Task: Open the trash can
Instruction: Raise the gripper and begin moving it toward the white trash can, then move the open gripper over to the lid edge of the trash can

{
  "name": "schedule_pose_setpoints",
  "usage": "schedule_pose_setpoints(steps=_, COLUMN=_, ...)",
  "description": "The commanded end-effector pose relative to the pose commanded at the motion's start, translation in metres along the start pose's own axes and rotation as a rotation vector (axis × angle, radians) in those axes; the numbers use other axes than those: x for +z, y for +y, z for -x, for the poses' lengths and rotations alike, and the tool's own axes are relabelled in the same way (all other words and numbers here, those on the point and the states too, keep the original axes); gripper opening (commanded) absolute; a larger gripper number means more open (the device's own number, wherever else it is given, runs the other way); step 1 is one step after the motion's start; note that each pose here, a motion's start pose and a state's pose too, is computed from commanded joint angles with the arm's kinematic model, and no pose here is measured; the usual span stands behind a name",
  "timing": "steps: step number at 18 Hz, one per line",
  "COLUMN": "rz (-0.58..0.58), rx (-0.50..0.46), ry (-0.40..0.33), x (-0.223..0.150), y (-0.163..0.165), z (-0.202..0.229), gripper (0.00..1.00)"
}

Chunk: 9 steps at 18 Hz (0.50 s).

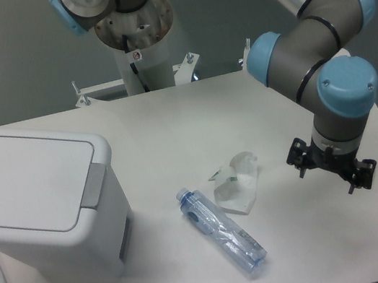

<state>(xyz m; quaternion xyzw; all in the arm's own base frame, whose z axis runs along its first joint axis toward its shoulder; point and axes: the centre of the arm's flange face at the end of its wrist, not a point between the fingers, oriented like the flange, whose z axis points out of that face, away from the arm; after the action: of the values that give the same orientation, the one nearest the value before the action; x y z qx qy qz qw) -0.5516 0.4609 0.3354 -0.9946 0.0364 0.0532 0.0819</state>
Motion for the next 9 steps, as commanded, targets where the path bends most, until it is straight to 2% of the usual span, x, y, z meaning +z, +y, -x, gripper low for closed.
schedule_pose_setpoints(steps=5, rz=-0.171, rx=-0.180, ry=0.058, x=-0.026, y=-0.018, z=-0.011, gripper=1.00)
schedule_pose_setpoints(steps=8, rz=-0.220, rx=-0.222, ry=0.045, x=-0.058, y=-0.026, z=-0.021, gripper=1.00)
schedule_pose_setpoints(steps=9, rz=-0.251, rx=-0.234, ry=0.062, x=-0.064, y=-0.031, z=-0.025, gripper=1.00)
